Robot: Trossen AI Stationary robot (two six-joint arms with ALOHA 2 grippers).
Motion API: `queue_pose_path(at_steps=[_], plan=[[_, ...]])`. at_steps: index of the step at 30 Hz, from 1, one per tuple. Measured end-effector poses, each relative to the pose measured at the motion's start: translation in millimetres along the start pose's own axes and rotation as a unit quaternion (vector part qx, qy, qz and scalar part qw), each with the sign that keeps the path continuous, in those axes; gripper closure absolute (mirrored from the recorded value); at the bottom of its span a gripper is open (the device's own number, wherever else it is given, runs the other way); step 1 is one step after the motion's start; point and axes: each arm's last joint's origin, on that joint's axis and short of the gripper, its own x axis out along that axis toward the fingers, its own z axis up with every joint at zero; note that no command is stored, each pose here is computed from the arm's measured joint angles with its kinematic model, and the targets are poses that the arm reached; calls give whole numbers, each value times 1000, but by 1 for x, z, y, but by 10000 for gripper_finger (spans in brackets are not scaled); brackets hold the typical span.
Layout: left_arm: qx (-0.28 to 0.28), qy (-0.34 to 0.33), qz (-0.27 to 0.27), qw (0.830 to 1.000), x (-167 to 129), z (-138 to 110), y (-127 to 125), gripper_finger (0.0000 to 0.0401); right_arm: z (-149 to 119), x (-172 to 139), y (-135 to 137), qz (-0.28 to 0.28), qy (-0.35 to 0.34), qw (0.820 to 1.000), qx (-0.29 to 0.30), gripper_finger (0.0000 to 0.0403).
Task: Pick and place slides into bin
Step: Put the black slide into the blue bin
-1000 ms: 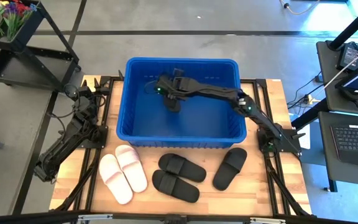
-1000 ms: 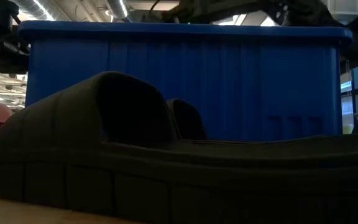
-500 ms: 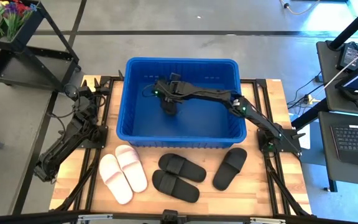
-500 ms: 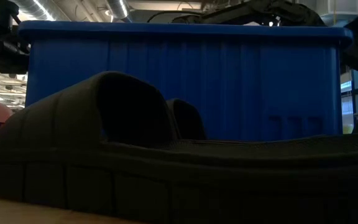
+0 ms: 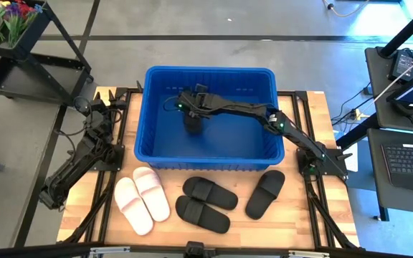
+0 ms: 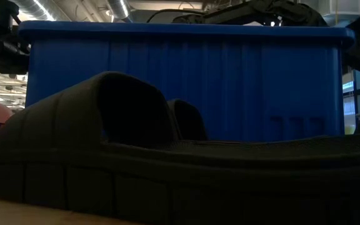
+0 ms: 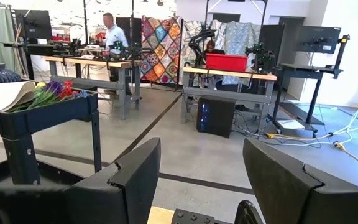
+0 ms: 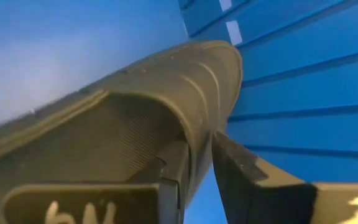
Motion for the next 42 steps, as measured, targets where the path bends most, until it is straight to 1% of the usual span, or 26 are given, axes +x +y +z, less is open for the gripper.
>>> queue_pose_path(at_steps=[2,7,12,18,28,35,38,42], plan=[[0,0,0,1000,0,0,0,177,0,0,0,3,-2,1000,1,330],[0,0,0,1000,0,0,0,177,1,0,2,39,-12,999,3,329],[0,0,0,1000,0,0,0,177,2,0,2,53,-15,998,5,328],[0,0,0,1000,0,0,0,177,0,3,-1,86,-14,995,38,328],[0,0,0,1000,0,0,0,177,-1,4,-3,95,-10,994,59,328],[0,0,0,1000,0,0,0,177,-1,4,-3,95,-10,994,60,327],[0,0,0,1000,0,0,0,177,-1,5,-3,95,-10,993,65,312],[0,0,0,1000,0,0,0,177,-1,5,-3,95,-9,993,71,263]])
